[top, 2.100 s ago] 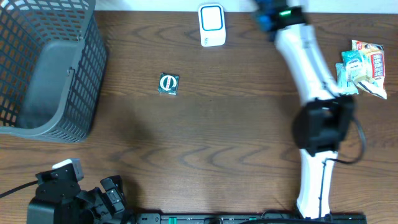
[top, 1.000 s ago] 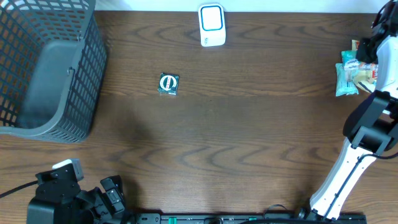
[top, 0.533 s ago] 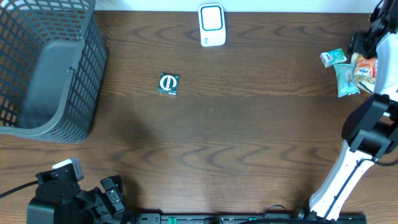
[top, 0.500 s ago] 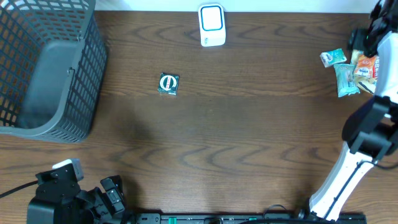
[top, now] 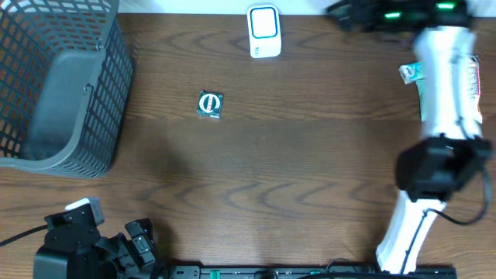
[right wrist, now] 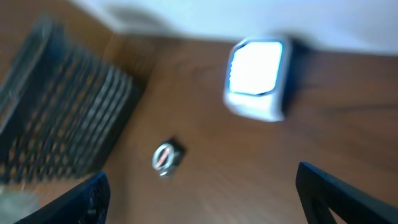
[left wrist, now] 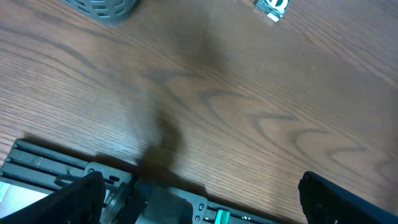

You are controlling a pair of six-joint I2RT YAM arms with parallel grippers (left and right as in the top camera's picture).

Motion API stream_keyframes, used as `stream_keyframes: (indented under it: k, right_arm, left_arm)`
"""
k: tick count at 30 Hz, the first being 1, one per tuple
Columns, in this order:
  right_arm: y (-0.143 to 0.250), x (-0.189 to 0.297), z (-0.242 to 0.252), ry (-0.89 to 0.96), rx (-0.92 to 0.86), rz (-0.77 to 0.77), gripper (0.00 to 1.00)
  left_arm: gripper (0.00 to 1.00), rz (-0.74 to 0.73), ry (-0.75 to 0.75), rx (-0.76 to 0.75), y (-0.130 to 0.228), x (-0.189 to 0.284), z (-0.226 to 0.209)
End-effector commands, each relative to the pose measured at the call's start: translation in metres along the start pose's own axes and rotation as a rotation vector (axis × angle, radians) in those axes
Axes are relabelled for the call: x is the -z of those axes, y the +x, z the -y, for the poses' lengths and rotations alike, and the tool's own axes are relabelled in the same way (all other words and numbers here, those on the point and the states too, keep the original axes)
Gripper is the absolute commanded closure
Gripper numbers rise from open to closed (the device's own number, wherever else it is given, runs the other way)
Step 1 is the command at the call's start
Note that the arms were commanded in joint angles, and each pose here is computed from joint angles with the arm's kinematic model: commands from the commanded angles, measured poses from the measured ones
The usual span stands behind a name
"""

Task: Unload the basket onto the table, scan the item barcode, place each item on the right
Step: 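Move the right gripper to the green Zam-Buk tin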

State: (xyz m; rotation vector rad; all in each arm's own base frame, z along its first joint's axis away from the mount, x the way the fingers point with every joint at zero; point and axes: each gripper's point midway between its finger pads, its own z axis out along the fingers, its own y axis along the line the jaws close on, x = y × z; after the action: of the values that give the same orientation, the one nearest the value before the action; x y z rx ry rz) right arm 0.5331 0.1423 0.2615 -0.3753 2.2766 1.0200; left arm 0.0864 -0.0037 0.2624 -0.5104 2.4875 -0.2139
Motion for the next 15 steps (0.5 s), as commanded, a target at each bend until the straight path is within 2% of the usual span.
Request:
stream_keyframes:
  k: [1, 6, 11, 15]
  right_arm:
    - [0.034, -0.071, -0.018, 0.063, -0.019, -0.123, 0.12]
    - [0.068, -0.145, -0.028, 0.287, -0.065, -0.169, 0.14]
    - [0.093, -0.204, -0.069, 0.3, 0.085, -0.172, 0.07]
    - [0.112, -0.234, -0.085, 0.383, 0.16, -0.159, 0.16]
  left_arm:
    - [0.02, 0.008, -0.007, 0.012, -0.002, 0.001, -0.001]
    - [0.02, 0.008, -0.007, 0.012, -0.002, 0.001, -0.001]
    - [0.02, 0.008, -0.007, 0.012, -0.002, 0.001, -0.001]
    - [0.02, 0.008, -0.007, 0.012, -0.002, 0.001, -0.001]
